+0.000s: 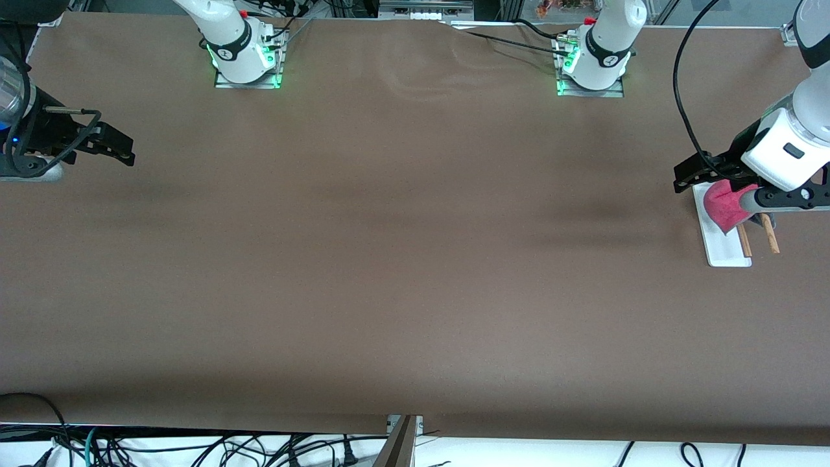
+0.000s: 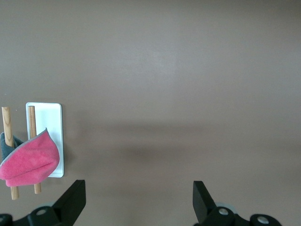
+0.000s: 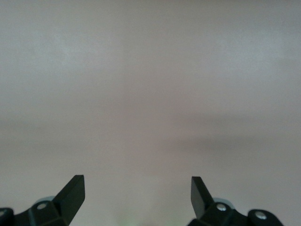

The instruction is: Pass towel and hang on rack

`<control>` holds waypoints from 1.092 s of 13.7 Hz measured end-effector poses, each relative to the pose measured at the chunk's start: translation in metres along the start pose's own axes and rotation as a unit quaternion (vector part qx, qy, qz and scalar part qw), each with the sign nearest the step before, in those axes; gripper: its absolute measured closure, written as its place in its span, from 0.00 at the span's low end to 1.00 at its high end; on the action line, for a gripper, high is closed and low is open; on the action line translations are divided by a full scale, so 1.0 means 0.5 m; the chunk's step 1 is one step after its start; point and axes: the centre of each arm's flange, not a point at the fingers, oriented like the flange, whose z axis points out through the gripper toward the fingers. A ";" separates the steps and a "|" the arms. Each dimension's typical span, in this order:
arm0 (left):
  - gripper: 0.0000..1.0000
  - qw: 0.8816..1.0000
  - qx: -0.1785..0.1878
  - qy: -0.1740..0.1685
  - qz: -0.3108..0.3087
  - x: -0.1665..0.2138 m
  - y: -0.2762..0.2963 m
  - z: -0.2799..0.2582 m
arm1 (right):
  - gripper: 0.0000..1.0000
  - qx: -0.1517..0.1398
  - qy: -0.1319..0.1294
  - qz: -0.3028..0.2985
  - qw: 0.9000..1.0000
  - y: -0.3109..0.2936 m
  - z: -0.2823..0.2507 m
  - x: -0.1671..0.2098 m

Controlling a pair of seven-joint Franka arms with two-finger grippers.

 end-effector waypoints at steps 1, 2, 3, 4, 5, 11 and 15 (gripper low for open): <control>0.00 1.000 0.000 0.000 -0.002 0.000 -0.004 0.000 | 0.00 0.000 0.000 0.000 1.000 0.000 0.000 0.000; 0.00 1.000 0.000 0.001 -0.003 0.001 -0.006 -0.001 | 0.00 0.000 0.000 0.000 1.000 0.000 0.000 0.000; 0.00 1.000 0.000 0.003 -0.003 0.000 -0.007 -0.006 | 0.00 0.000 0.000 0.000 1.000 0.000 0.000 0.000; 0.00 1.000 -0.001 0.007 -0.002 -0.001 -0.005 -0.014 | 0.00 0.000 0.000 0.000 1.000 0.000 0.000 0.000; 0.00 1.000 -0.001 0.010 -0.001 -0.003 -0.003 -0.021 | 0.00 0.000 0.000 0.000 1.000 0.000 0.000 0.000; 0.00 1.000 -0.002 0.005 -0.003 -0.004 -0.005 -0.018 | 0.00 0.000 0.000 0.000 1.000 0.000 0.000 0.000; 0.00 1.000 -0.006 0.002 -0.006 -0.002 -0.010 -0.015 | 0.00 0.000 0.000 0.000 1.000 0.000 0.000 0.000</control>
